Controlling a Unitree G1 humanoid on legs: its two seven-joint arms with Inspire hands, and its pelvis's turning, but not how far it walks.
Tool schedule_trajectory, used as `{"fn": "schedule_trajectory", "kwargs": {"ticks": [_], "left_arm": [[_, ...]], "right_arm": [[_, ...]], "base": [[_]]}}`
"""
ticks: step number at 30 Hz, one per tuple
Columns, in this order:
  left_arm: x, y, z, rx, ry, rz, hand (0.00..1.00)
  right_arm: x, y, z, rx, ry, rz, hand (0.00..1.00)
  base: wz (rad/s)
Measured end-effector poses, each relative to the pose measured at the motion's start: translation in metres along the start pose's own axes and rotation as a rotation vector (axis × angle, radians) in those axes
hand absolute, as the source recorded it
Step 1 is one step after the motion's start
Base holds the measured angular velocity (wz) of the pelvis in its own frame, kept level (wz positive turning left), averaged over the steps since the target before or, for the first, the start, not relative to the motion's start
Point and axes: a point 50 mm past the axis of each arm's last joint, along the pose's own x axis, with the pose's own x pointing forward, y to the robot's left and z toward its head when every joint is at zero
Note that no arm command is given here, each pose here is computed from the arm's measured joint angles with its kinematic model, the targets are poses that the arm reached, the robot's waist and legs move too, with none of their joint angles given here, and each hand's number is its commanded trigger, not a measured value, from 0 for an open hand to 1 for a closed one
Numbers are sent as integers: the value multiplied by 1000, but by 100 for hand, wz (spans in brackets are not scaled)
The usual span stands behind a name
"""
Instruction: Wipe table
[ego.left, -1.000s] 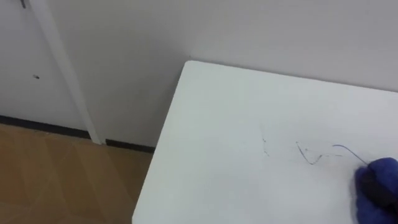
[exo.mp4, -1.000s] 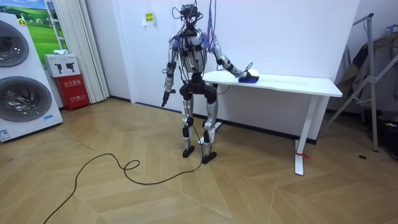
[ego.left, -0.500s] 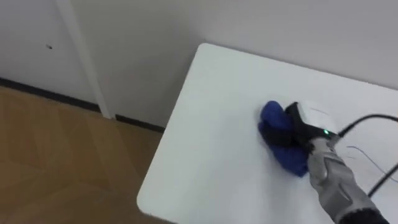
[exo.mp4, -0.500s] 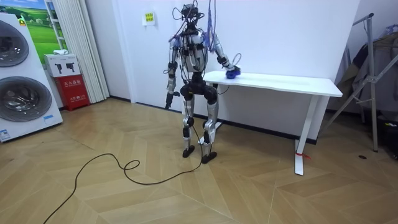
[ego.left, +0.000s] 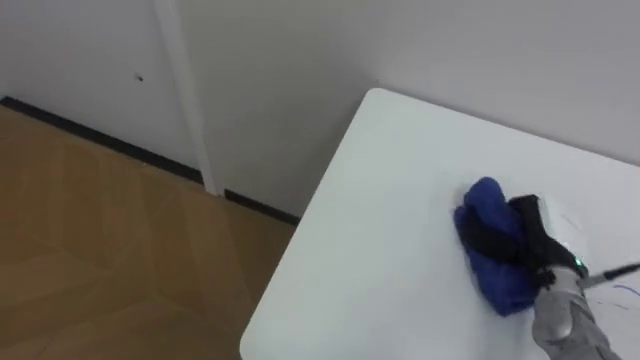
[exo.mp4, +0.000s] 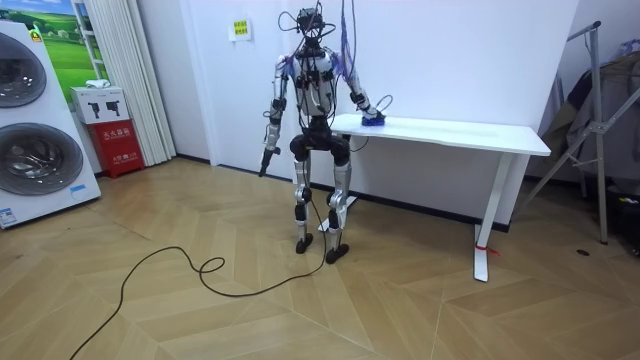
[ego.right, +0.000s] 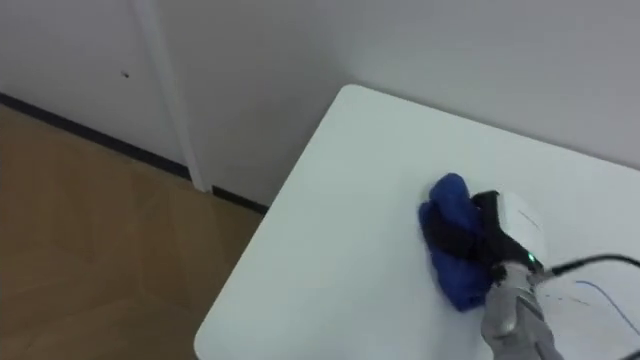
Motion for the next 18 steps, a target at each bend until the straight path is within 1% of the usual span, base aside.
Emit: {"fn": "schedule_trajectory", "kwargs": {"ticks": [1,3,5,7,10,12,13,14,15,16,17,18], "left_arm": [[0,1,-1,-6,4,6,0],[1,5,-1,-13,13,31,0],[0,5,-1,-12,11,45,0],[0,4,0,-7,6,45,0],[0,-2,6,7,-11,29,0],[-1,-13,10,23,-8,-3,0],[-1,-16,12,24,-10,-10,0],[0,-19,16,26,-13,-24,0],[1,-22,20,37,-13,-36,0],[1,-23,21,43,-10,-40,0],[2,-24,30,48,-27,-43,0],[2,-25,36,53,-42,-46,0]], "right_arm": [[-2,-1,-6,2,24,-15,100],[-12,-5,-35,1,135,-64,100],[-16,-8,-46,1,185,-90,100],[-17,-9,-47,1,194,-99,100],[-8,-8,-33,-6,186,-101,100],[4,-10,-10,-25,156,-82,100],[6,-9,0,-41,128,-74,100],[11,-6,28,-76,36,-43,100],[15,-4,65,-119,-101,-16,100],[17,-1,83,-149,-175,-4,100],[20,1,117,-176,-295,16,100],[22,1,141,-183,-368,34,100]], "base": [[-10],[15],[-2],[-12],[-14],[-54],[-52],[-40],[-35],[-25],[-4],[6]]}}
